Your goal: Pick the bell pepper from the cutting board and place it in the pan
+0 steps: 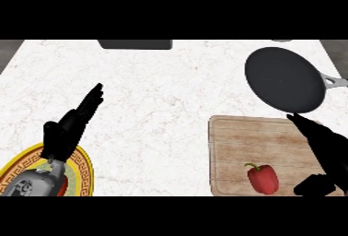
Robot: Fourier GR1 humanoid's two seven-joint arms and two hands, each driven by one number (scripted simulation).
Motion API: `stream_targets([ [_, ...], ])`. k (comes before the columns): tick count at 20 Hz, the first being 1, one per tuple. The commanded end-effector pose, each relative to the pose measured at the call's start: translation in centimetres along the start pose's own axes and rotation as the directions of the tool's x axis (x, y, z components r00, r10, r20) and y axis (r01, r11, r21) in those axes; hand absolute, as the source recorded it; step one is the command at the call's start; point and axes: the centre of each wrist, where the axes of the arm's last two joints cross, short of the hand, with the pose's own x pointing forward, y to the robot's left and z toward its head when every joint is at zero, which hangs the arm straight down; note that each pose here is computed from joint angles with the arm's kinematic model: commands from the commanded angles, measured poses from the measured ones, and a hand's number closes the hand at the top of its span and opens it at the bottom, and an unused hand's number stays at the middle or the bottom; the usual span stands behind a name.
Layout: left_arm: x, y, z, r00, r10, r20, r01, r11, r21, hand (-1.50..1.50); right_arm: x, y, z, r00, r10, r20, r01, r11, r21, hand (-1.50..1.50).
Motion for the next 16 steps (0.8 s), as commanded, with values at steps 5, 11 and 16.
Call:
stream_targets([
  [5,0.5,-0.7,-0.3,1.0,0.022,0.011,-0.022,0.999,-0.031,0.0,6.9,-0.3,1.1,0.97,0.234,-0.07,-0.202,0.928,0.314,-1.5],
  [11,1.2,-0.5,-1.2,1.0,0.005,0.007,-0.005,1.0,-0.018,0.0,9.9,-0.7,0.1,0.962,0.251,-0.108,-0.199,0.915,0.35,-1.5],
  [16,-0.1,-1.4,-0.5,1.0,0.023,0.011,-0.023,1.0,0.009,0.0,9.5,0.7,-0.4,0.944,0.283,-0.167,-0.21,0.911,0.354,-1.5],
])
